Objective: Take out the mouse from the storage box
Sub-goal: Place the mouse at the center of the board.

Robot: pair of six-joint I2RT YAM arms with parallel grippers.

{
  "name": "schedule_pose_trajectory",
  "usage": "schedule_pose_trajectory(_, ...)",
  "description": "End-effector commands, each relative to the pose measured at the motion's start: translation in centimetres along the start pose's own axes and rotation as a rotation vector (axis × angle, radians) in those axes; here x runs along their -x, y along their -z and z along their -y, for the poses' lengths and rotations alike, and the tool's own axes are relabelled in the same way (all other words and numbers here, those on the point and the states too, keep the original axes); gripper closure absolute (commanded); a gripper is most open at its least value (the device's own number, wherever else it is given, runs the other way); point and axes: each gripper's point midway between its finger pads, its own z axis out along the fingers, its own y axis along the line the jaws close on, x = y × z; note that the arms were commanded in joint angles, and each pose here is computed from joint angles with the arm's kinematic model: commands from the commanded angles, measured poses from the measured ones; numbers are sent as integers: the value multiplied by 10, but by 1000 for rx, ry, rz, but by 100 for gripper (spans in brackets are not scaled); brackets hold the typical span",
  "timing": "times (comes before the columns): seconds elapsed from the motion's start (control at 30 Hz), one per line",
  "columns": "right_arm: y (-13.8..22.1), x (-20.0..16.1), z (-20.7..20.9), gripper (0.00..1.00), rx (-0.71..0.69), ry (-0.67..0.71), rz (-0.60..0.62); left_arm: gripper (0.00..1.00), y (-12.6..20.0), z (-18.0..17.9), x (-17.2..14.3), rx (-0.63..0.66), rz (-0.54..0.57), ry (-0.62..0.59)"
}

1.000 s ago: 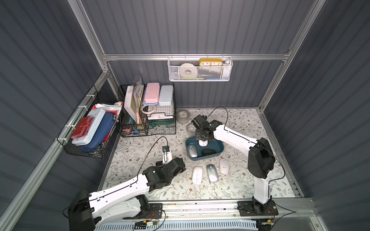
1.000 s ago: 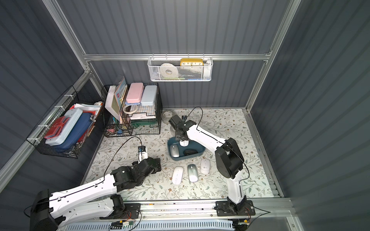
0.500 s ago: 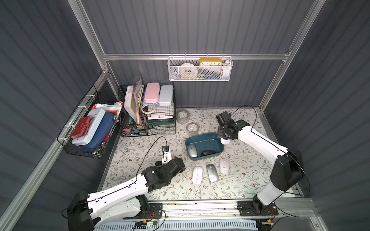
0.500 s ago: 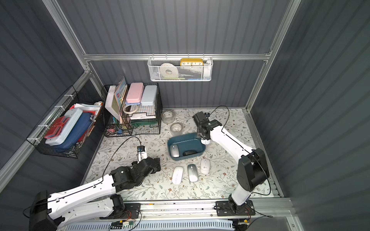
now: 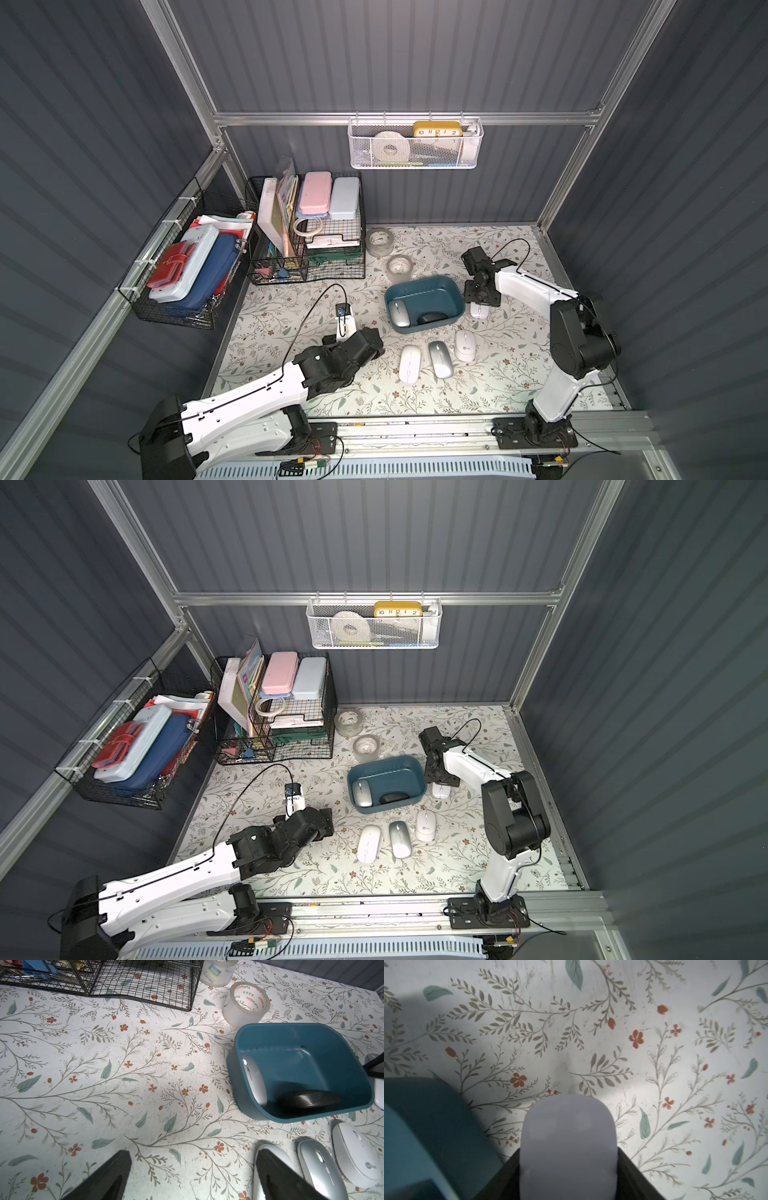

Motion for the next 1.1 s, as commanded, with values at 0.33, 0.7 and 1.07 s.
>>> schedule_pose_trajectory(0.33, -35, -7, -4, 35, 20, -28, -51, 1, 1, -7, 0, 28, -4, 4)
schedule_pose_trajectory(0.7, -39, -11, 1, 28, 12, -49, -65, 1, 1, -8, 0, 29, -3, 7)
schedule_pose_trajectory(1.07, 42, 7, 3, 23, 64, -98, 63, 1, 3, -9, 1, 27, 6, 14)
